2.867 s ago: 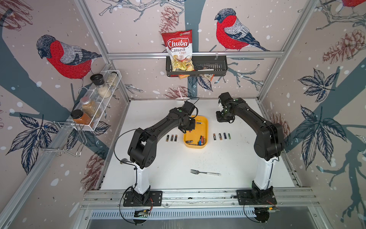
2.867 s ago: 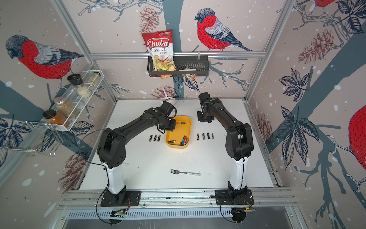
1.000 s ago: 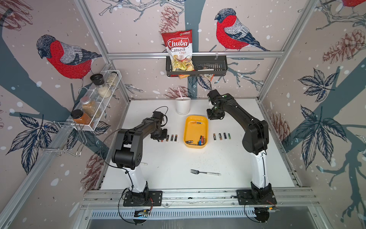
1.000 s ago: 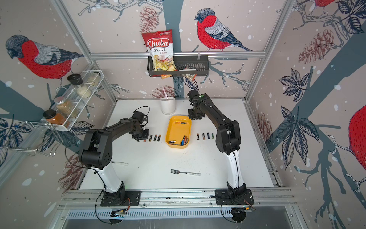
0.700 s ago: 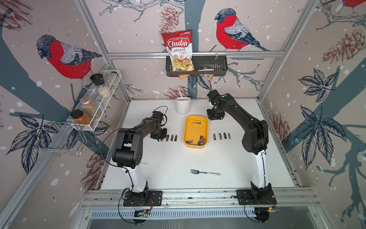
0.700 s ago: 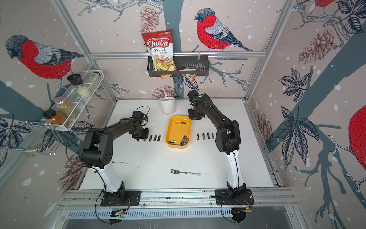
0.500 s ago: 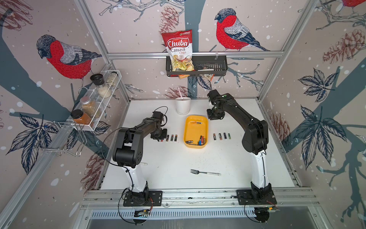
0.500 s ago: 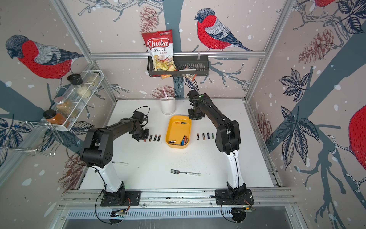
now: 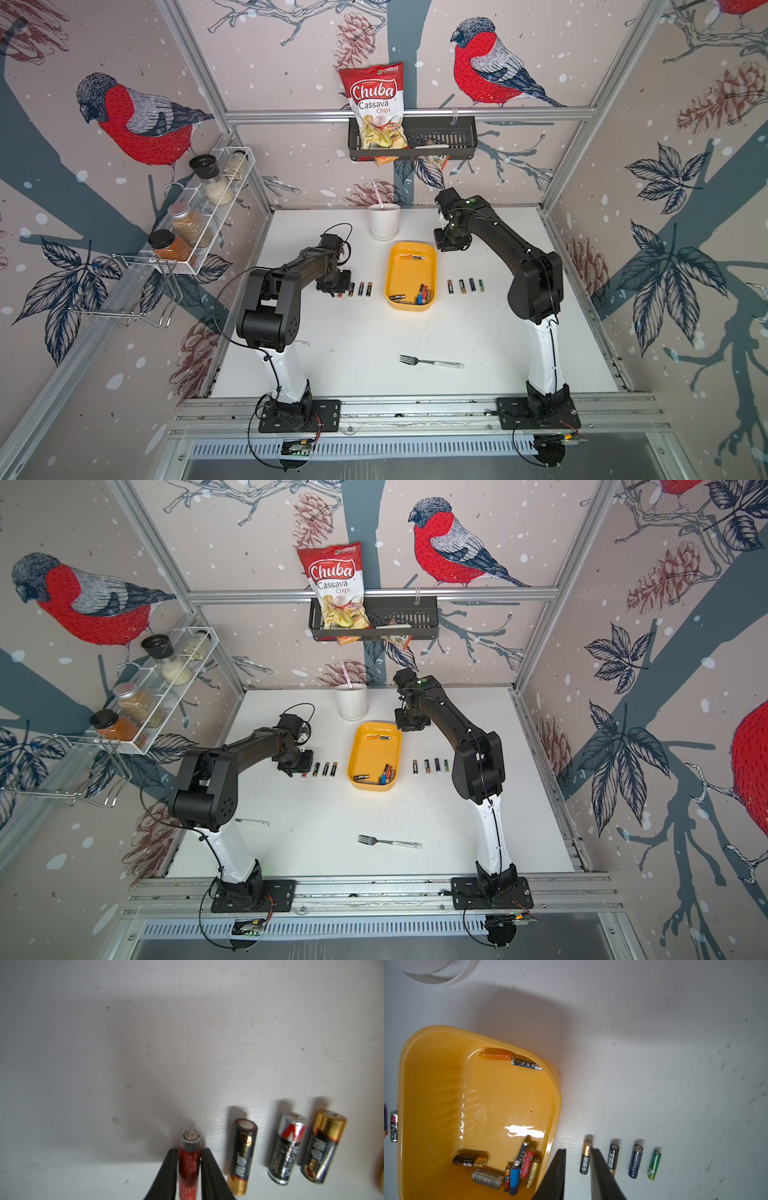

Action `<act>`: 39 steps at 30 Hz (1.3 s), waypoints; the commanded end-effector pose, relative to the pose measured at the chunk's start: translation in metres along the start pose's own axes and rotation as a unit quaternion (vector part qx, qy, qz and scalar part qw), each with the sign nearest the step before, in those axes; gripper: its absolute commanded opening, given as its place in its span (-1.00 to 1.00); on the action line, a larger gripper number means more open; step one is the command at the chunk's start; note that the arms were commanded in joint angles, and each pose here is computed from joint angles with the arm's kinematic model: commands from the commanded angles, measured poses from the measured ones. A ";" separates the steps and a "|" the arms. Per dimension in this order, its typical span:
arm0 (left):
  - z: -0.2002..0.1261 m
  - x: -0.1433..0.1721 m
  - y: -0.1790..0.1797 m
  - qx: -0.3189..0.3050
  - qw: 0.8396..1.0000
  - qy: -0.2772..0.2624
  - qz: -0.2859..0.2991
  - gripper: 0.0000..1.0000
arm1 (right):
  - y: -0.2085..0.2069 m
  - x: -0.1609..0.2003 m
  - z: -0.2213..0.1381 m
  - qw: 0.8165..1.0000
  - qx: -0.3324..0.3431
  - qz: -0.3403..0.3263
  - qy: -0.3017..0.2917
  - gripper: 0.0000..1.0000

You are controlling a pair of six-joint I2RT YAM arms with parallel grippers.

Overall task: Take the batteries out of the storage box
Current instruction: Place the battery at the center of the board.

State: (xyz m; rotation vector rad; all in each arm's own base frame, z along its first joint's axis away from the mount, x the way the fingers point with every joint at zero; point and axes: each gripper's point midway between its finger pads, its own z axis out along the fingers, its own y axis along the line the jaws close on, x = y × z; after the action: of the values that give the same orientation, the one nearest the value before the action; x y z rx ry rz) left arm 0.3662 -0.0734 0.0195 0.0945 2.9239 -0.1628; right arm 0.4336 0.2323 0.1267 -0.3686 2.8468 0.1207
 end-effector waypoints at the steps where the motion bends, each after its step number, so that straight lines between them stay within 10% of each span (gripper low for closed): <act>1: -0.003 -0.002 -0.001 0.004 1.000 -0.004 0.002 -0.47 | 0.000 0.001 -0.001 1.000 0.005 0.004 0.002 -0.46; 39: -0.058 -0.027 -0.008 0.011 0.998 -0.061 -0.015 -0.36 | 0.071 0.009 -0.006 0.999 -0.023 -0.043 0.000 -0.45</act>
State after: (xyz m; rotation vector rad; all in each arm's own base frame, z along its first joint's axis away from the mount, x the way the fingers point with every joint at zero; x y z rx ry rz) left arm 0.3811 -0.0751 0.0772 0.0640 2.8050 -0.1786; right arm 0.4120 0.2922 0.1384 -0.5003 2.8008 0.1718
